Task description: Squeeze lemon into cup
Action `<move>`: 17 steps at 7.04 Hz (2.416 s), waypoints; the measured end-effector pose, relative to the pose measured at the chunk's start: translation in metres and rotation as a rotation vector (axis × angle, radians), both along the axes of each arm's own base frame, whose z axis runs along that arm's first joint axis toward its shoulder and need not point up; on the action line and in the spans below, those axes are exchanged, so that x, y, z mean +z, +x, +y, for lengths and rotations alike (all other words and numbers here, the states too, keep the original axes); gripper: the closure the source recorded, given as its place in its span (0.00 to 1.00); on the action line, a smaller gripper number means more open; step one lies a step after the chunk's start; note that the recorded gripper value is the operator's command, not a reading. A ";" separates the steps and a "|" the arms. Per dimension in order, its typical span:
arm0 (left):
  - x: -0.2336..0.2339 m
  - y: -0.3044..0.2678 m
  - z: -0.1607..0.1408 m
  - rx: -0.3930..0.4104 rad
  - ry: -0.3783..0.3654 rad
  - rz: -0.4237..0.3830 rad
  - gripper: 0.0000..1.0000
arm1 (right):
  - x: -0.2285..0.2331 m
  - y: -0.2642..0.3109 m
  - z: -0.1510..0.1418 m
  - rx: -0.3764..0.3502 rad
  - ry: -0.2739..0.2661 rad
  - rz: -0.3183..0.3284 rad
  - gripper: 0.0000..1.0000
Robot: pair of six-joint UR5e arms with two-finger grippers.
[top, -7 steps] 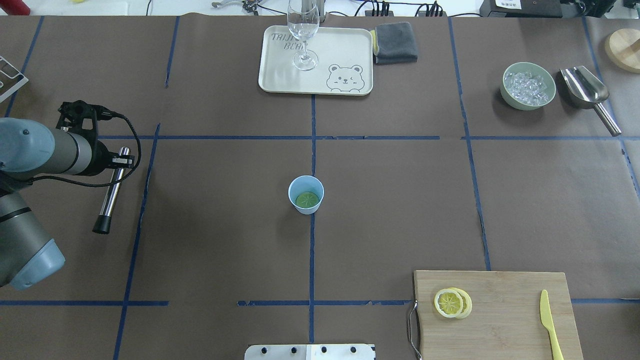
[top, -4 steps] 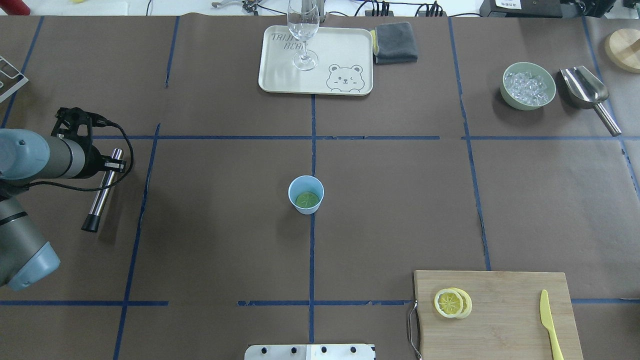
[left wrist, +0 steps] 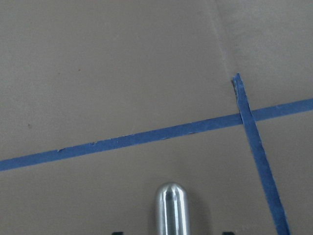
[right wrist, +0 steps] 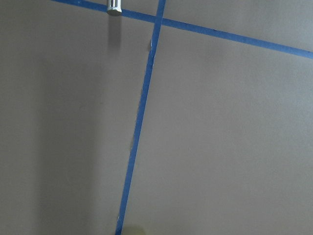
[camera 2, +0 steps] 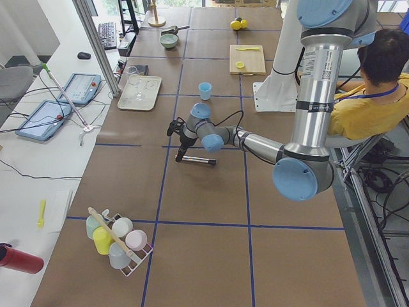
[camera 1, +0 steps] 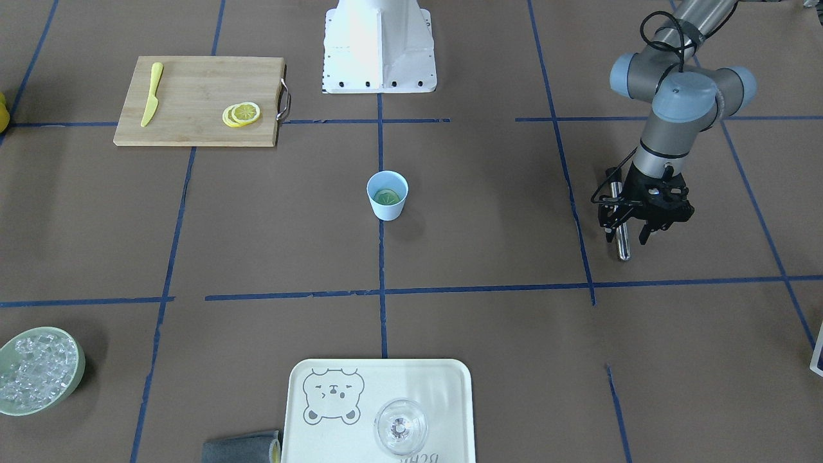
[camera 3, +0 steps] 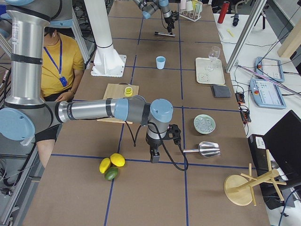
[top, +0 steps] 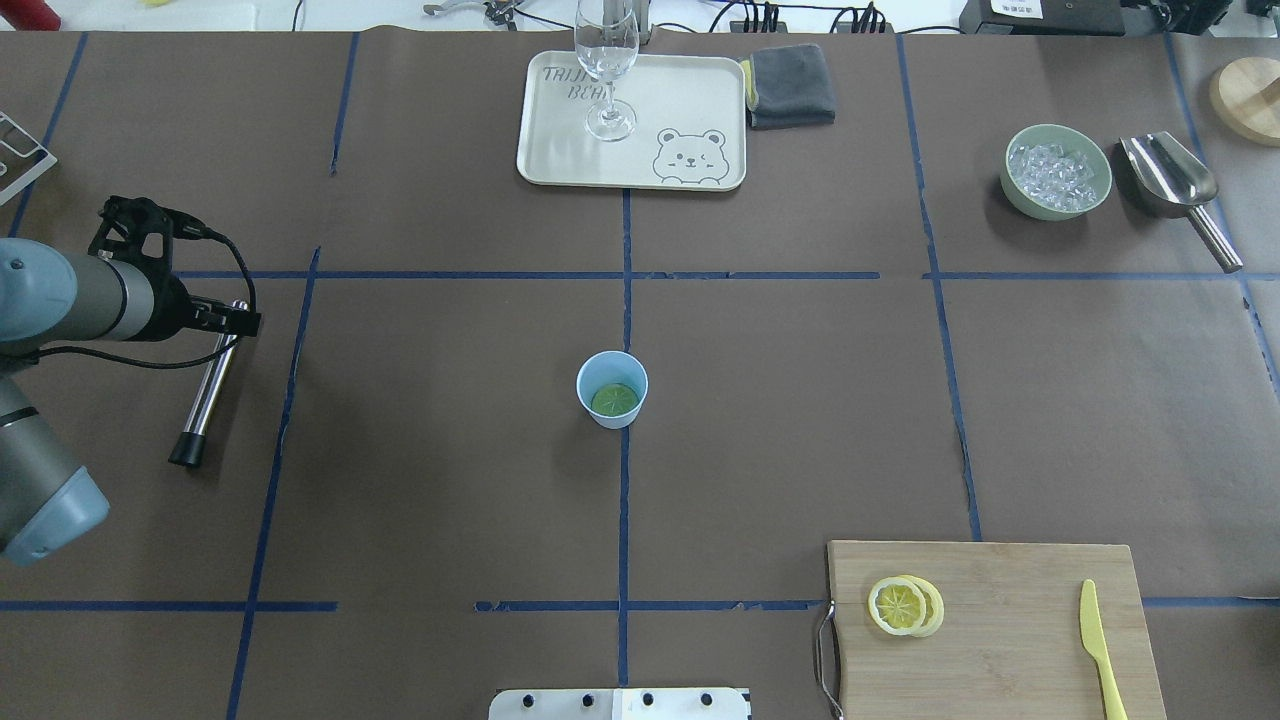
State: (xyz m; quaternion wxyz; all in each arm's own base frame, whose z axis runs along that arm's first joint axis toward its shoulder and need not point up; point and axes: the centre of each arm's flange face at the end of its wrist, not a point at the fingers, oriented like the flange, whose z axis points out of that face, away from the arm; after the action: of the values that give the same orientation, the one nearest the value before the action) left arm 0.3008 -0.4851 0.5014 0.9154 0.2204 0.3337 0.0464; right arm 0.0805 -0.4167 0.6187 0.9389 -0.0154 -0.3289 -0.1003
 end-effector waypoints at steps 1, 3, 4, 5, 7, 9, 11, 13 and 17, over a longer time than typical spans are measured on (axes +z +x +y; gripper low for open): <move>0.001 -0.040 -0.011 0.045 0.033 -0.013 0.00 | 0.000 0.000 0.000 0.000 0.000 0.000 0.00; 0.020 -0.148 -0.033 0.128 0.086 -0.068 0.00 | -0.001 0.000 -0.001 0.000 0.002 0.000 0.00; 0.034 -0.207 -0.039 0.153 0.083 -0.096 0.00 | -0.001 0.000 -0.001 0.000 0.002 0.000 0.00; 0.051 -0.265 -0.037 0.183 0.080 -0.142 0.00 | 0.000 0.000 -0.001 0.000 0.000 0.000 0.00; 0.089 -0.356 -0.012 0.198 -0.022 -0.131 0.00 | 0.000 0.000 -0.001 0.000 0.001 0.001 0.00; 0.137 -0.377 0.045 0.195 -0.150 -0.013 0.00 | -0.001 0.000 -0.001 0.001 0.002 0.001 0.00; 0.147 -0.378 0.063 0.196 -0.180 0.018 0.00 | -0.001 0.000 -0.002 0.000 0.002 0.000 0.00; 0.139 -0.377 0.062 0.198 -0.170 0.017 0.00 | -0.001 0.000 -0.002 0.000 0.002 0.001 0.00; 0.136 -0.376 0.062 0.203 -0.157 0.014 0.00 | 0.001 -0.001 0.001 0.002 -0.003 -0.005 0.00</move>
State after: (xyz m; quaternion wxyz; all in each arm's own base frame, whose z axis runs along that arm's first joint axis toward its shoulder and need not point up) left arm -0.0752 -0.4231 0.6371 0.9180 0.1135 0.3634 0.1108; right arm 0.0800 -0.4160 0.6194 0.9381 -0.0162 -0.3315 -0.0990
